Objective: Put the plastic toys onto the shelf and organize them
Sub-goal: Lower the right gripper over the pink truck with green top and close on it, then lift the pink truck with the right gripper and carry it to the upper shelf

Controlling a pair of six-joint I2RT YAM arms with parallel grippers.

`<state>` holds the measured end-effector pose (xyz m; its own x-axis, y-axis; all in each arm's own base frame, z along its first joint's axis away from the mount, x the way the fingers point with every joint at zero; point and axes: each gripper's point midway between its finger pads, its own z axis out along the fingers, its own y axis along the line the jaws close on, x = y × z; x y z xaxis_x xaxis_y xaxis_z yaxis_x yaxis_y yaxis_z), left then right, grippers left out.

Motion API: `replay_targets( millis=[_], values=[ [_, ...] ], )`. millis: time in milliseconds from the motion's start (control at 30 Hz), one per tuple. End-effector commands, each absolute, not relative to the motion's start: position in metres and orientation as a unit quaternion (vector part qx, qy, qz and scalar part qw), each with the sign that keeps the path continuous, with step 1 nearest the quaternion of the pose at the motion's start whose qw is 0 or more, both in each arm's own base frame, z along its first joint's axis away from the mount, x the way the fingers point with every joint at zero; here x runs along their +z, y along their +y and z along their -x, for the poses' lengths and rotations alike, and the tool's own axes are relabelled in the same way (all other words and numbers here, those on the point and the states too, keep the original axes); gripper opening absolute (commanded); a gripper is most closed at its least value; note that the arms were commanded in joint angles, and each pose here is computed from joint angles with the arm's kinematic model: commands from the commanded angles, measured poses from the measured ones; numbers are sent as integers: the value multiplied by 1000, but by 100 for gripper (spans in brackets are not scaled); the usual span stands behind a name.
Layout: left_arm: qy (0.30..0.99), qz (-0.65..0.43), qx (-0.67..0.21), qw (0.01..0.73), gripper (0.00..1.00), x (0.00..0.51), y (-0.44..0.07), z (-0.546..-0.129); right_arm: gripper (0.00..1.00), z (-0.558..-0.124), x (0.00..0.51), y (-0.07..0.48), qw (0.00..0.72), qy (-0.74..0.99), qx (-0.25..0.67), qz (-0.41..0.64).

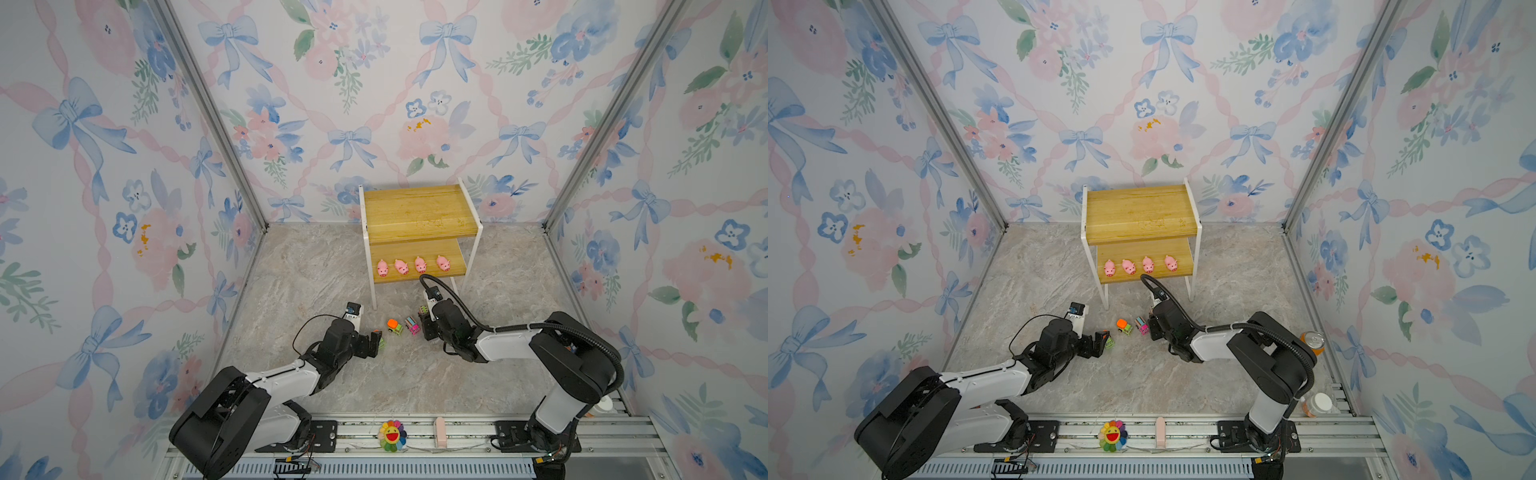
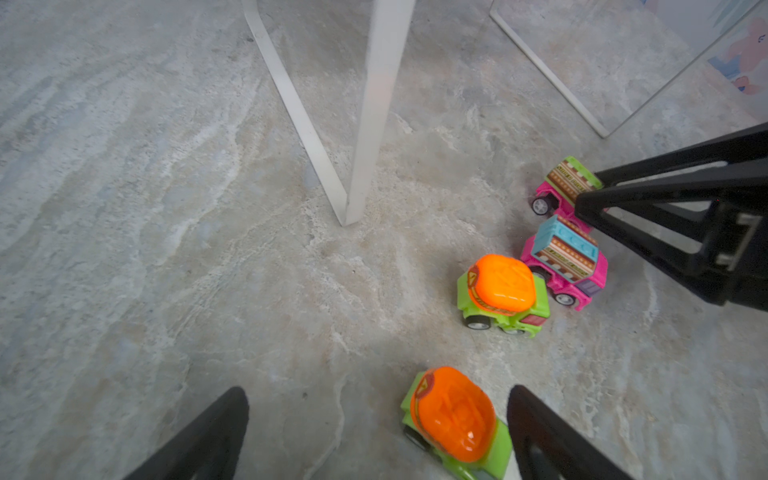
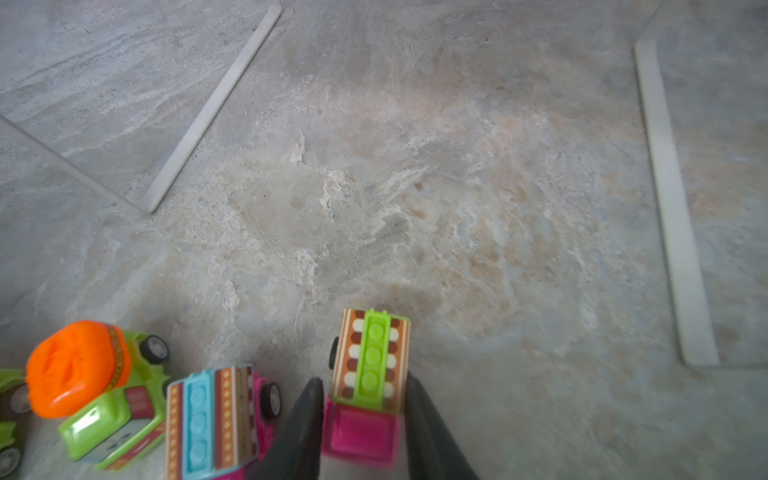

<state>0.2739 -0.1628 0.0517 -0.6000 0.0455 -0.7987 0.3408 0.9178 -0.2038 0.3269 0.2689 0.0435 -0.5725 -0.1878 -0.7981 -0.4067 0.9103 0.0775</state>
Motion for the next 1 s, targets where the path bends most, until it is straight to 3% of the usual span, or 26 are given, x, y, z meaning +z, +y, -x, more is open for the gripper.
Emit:
replay_targets(
  millis=[0, 533, 967],
  values=[
    [878, -108, -161, 438, 98, 55, -160, -279, 31, -322, 42, 273, 429, 875, 140, 176],
    [877, -108, -162, 439, 98, 56, -160, -279, 16, -308, 51, 281, 411, 877, 146, 204],
    [877, -108, -165, 439, 98, 57, -160, -278, 11, -274, 121, 258, 425, 865, 149, 220]
  ],
)
